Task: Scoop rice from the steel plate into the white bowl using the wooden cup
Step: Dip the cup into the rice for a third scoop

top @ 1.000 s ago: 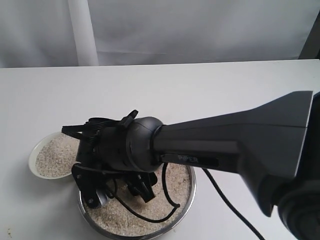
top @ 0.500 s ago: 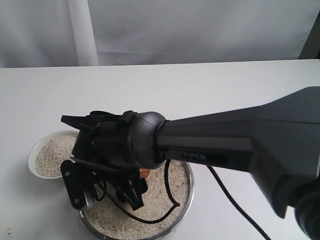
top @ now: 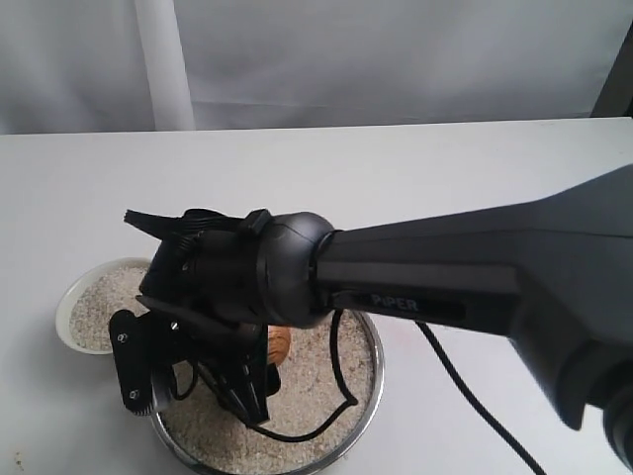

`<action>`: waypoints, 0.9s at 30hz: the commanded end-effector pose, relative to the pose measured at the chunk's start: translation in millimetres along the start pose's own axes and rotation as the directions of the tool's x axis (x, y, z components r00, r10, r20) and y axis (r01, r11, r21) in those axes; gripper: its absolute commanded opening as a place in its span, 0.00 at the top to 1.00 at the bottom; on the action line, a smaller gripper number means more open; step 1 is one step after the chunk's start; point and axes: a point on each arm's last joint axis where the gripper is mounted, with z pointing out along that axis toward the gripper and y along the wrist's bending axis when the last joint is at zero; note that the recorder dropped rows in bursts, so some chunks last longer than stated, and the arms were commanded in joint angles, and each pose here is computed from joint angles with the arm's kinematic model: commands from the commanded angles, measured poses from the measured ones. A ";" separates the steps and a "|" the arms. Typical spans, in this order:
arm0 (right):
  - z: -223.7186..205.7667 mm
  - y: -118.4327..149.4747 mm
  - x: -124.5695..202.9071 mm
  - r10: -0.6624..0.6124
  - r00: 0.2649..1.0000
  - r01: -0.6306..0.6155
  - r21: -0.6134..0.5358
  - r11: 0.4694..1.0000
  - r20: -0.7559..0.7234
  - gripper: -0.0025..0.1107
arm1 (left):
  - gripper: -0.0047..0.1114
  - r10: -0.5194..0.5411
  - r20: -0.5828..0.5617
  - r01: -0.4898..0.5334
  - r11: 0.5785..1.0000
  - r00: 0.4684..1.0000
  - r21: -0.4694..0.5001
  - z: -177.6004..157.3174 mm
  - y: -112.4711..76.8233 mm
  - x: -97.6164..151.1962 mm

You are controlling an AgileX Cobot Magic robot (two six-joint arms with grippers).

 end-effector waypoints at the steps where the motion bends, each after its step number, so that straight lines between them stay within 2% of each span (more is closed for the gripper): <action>1: -3.6 -3.8 2.6 0.074 0.996 -0.072 -0.025 0.997 0.044 0.98 | 0.96 -0.005 0.005 0.005 1.000 1.000 0.010 -0.1 -0.8 -0.9; 11: -14.9 -6.7 14.6 0.152 0.980 -0.148 -0.041 0.988 0.129 0.98 | 0.96 -0.005 0.005 0.005 1.000 1.000 0.010 -0.1 -0.8 -0.9; 18: -14.8 6.5 38.1 0.231 0.953 -0.226 -0.048 0.973 0.197 0.98 | 0.96 -0.005 0.005 0.005 1.000 1.000 0.010 -0.1 -0.8 -0.9; 27: -21.5 15.8 61.3 0.402 0.827 -0.431 -0.015 0.902 0.393 0.98 | 0.96 -0.005 0.005 0.005 1.000 1.000 0.010 -0.1 -0.8 -0.9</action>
